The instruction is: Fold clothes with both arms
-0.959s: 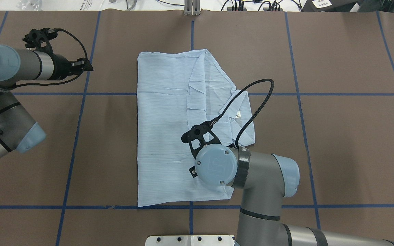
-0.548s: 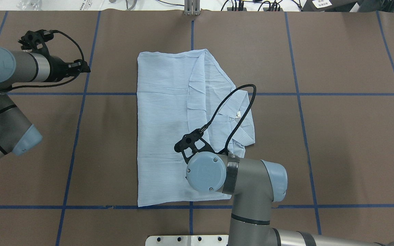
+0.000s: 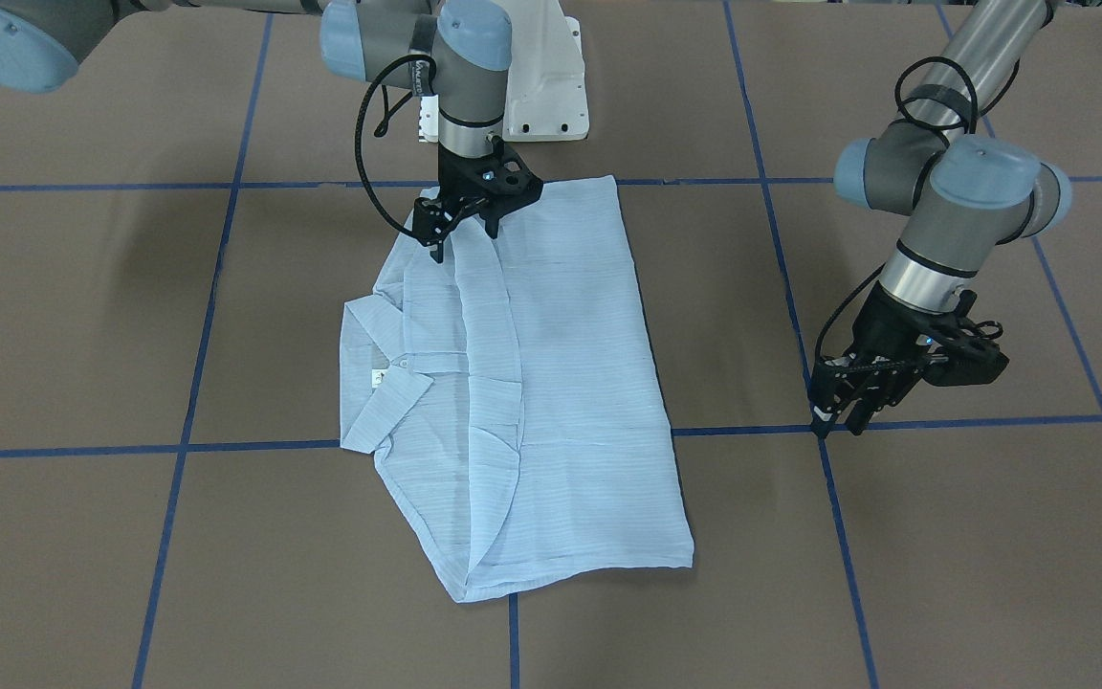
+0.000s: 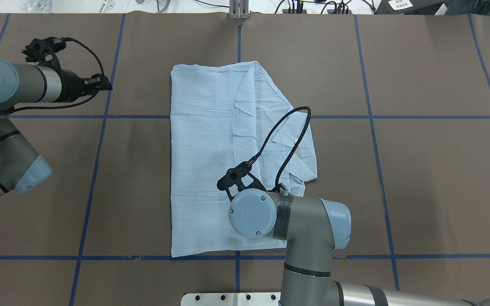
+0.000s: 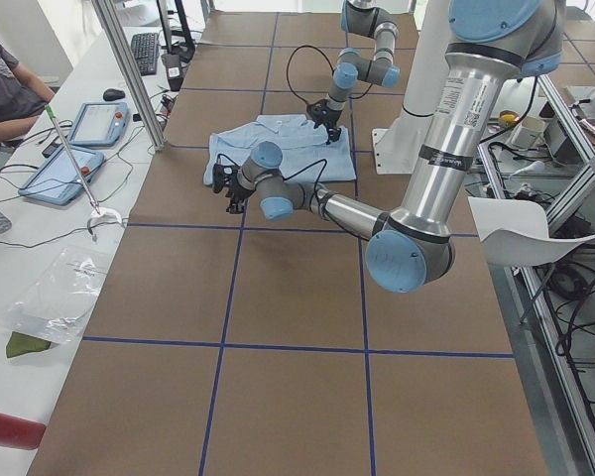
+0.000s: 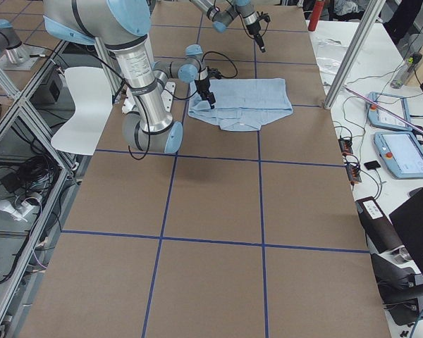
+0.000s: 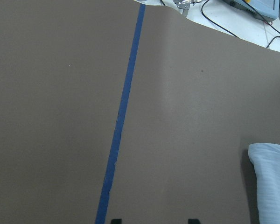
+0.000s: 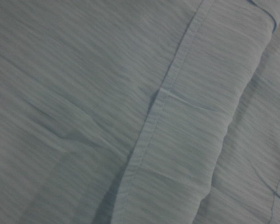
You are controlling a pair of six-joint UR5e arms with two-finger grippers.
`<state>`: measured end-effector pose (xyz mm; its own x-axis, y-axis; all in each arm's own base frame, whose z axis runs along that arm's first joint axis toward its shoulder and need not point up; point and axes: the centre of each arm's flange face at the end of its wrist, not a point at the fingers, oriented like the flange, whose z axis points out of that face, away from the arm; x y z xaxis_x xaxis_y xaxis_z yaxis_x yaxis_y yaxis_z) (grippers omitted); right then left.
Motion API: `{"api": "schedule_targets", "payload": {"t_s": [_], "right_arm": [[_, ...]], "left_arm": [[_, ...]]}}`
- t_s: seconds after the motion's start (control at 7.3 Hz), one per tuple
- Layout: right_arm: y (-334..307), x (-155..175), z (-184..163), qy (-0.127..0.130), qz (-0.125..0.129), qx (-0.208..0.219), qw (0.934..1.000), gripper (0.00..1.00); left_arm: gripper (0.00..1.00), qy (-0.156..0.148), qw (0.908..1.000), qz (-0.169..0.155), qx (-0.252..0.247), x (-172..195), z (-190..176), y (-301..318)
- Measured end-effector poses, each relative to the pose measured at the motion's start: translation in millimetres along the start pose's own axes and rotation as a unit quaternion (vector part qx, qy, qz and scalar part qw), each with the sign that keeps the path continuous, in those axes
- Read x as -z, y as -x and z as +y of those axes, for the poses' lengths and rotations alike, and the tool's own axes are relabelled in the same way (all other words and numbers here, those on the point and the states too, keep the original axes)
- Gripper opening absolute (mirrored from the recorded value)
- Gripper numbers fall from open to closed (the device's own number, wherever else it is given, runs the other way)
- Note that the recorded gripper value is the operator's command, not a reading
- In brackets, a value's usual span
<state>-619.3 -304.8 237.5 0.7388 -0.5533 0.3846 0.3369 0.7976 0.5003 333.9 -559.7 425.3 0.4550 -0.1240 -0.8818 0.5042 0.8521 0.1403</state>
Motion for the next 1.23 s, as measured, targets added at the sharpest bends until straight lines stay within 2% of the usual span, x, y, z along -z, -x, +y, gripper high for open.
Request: {"api": "schedule_targets", "payload": {"t_s": [0.41,0.82,0.96,1.23], "right_arm": [[-63,2,30,0.0,0.011,0.011,0.9999,1.0],[-122,-1,86,0.019,0.031,0.016,0.9992,1.0],[-127,12,92,0.024,0.032,0.015,0.9991,1.0],[-111,33,69,0.032,0.035,-0.002,0.9989,1.0]], "left_arm": [[0.57,-0.002,1.0,0.007,-0.001,7,0,-4],[0.57,-0.003,0.9999,0.013,-0.003,27,6,-8],[0.57,-0.001,0.9999,0.011,-0.002,29,6,-11],[0.57,-0.001,0.9999,0.014,-0.003,34,7,-16]]}}
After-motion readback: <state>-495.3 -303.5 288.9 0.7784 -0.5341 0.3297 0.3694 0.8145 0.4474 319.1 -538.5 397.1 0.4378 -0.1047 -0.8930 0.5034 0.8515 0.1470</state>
